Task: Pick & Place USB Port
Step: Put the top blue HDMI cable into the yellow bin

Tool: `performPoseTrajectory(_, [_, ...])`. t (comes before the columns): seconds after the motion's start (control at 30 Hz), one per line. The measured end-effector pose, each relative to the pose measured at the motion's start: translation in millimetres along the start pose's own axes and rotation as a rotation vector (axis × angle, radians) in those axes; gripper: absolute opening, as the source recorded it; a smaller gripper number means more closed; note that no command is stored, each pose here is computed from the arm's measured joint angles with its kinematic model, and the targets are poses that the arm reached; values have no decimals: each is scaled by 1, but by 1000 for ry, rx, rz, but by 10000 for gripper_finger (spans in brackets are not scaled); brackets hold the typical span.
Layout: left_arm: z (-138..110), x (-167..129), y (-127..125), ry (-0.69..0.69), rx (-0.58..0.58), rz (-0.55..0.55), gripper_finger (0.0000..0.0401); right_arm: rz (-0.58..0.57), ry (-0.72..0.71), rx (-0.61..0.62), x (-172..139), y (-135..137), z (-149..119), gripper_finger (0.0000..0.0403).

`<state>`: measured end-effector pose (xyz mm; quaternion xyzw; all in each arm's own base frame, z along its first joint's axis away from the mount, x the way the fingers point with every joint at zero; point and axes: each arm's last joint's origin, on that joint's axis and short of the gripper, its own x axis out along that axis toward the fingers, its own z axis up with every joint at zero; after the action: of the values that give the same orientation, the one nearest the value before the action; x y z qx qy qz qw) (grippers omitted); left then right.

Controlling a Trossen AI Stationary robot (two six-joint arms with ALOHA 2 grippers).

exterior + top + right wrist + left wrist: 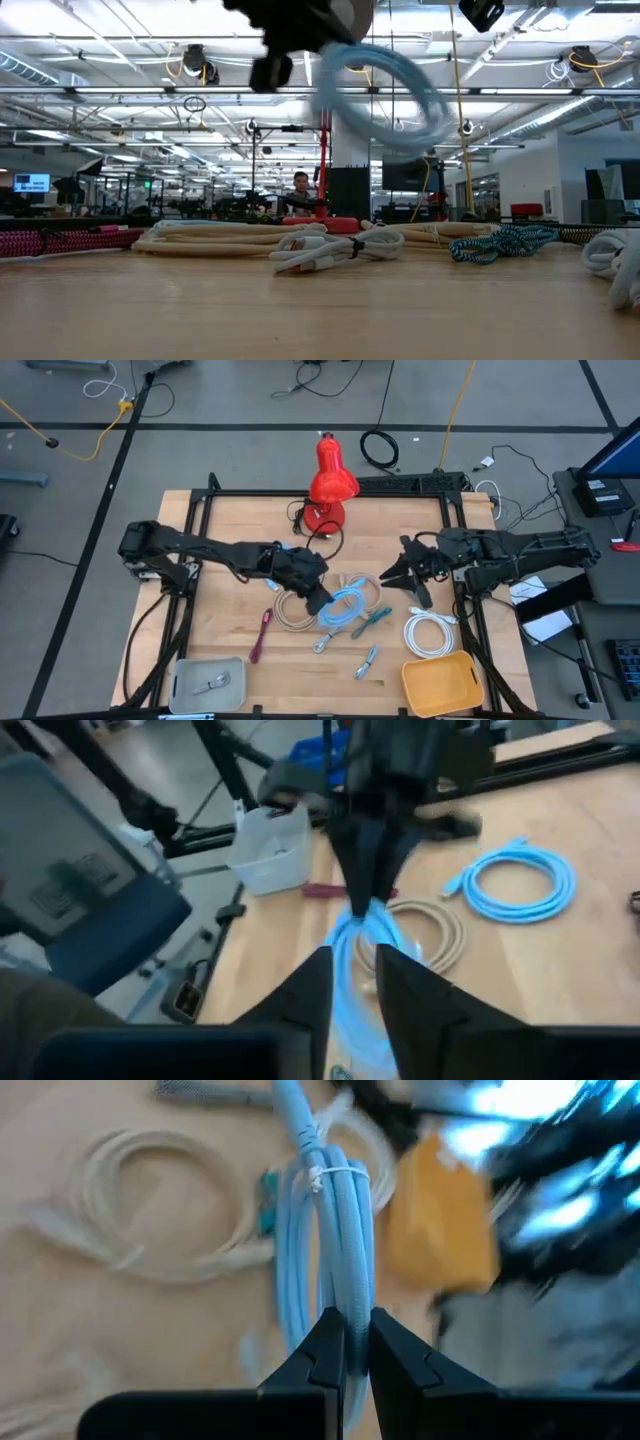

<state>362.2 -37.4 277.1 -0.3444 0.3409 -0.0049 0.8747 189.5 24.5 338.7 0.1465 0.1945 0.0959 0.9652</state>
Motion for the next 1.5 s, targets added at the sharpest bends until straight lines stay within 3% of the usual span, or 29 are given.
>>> performPoseTrajectory(0.13, [18, -21, -24, 54, 136, 15, 23, 18, 26, -20, 5, 0, -2, 133])
performPoseTrajectory(0.27, [42, -47, -51, 16, 241, -12, 22, 28, 43, -23, 13, 1, -2, 182])
performPoseTrajectory(0.5, [51, -59, -59, 91, 272, 3, 22, 46, 31, -34, 20, 6, 17, 237])
performPoseTrajectory(0.8, [37, -39, -54, 274, 253, -32, 22, 58, -12, -59, 15, 13, 36, 240])
performPoseTrajectory(1.0, [51, -34, -56, 241, 296, -44, 22, 24, 127, -3, 36, 6, 23, 241])
performPoseTrajectory(1.33, [62, -3, -54, 332, 348, 19, 20, 93, 120, 11, 57, 9, 23, 241])
performPoseTrajectory(1.5, [77, -9, -64, 229, 401, 46, 20, 88, 144, 15, 57, 9, 20, 240])
